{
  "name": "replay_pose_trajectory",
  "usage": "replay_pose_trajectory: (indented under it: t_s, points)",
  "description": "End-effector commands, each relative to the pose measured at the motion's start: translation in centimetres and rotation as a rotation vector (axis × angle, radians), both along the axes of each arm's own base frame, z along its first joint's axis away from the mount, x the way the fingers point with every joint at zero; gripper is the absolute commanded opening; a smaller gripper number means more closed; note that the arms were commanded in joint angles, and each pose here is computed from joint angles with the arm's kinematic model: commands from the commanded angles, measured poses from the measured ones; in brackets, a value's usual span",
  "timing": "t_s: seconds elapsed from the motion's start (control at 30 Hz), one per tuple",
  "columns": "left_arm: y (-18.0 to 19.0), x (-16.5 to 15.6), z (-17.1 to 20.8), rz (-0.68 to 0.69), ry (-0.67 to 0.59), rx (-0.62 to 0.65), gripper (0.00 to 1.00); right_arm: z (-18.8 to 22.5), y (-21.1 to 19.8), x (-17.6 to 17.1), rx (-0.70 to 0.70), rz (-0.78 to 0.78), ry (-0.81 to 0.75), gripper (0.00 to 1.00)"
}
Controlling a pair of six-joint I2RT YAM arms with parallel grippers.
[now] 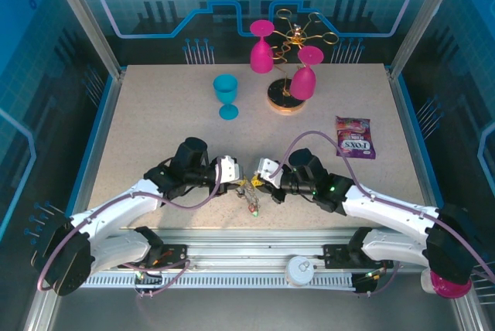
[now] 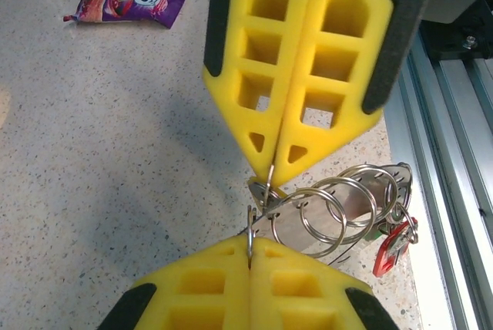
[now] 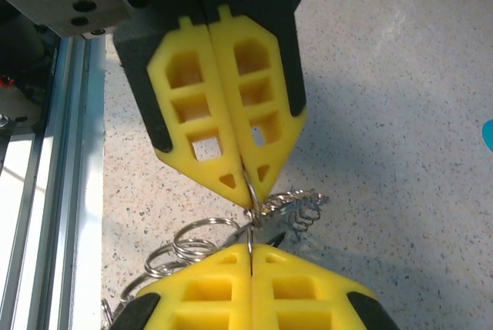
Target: Put the keys on the keyring
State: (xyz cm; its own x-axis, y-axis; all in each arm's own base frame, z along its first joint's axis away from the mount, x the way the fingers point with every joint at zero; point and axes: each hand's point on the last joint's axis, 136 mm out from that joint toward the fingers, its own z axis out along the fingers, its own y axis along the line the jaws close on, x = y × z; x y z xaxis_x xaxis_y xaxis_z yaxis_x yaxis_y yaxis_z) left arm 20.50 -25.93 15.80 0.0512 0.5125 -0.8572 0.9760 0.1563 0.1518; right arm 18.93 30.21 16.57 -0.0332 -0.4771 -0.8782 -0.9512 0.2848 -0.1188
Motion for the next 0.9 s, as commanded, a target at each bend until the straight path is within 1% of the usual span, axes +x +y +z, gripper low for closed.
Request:
replay_pose_trajectory:
  t_s: [0.0, 0.23, 0.6, 0.87]
  points:
    - [-0.5, 0.1, 1.1, 0.001, 0.025, -0.015, 0.0, 1.4, 0.6, -0.3, 0.042, 0.023, -0.048, 0.0]
    - [-0.4, -0.1, 0.9, -0.001, 0.054, 0.002, 0.0, 1.8, 0.8, 0.1, 0.05, 0.004, -0.064, 0.0]
    - [-0.6, -0.2, 1.1, -0.01, 0.064, -0.012, 0.0, 1.7, 0.8, 0.7, 0.039, -0.027, -0.07, 0.0]
    - [-0.6, -0.2, 1.6, -0.006, 0.057, -0.03, 0.0, 1.4, 0.0, 2.6, 0.003, -0.144, -0.065, 0.0]
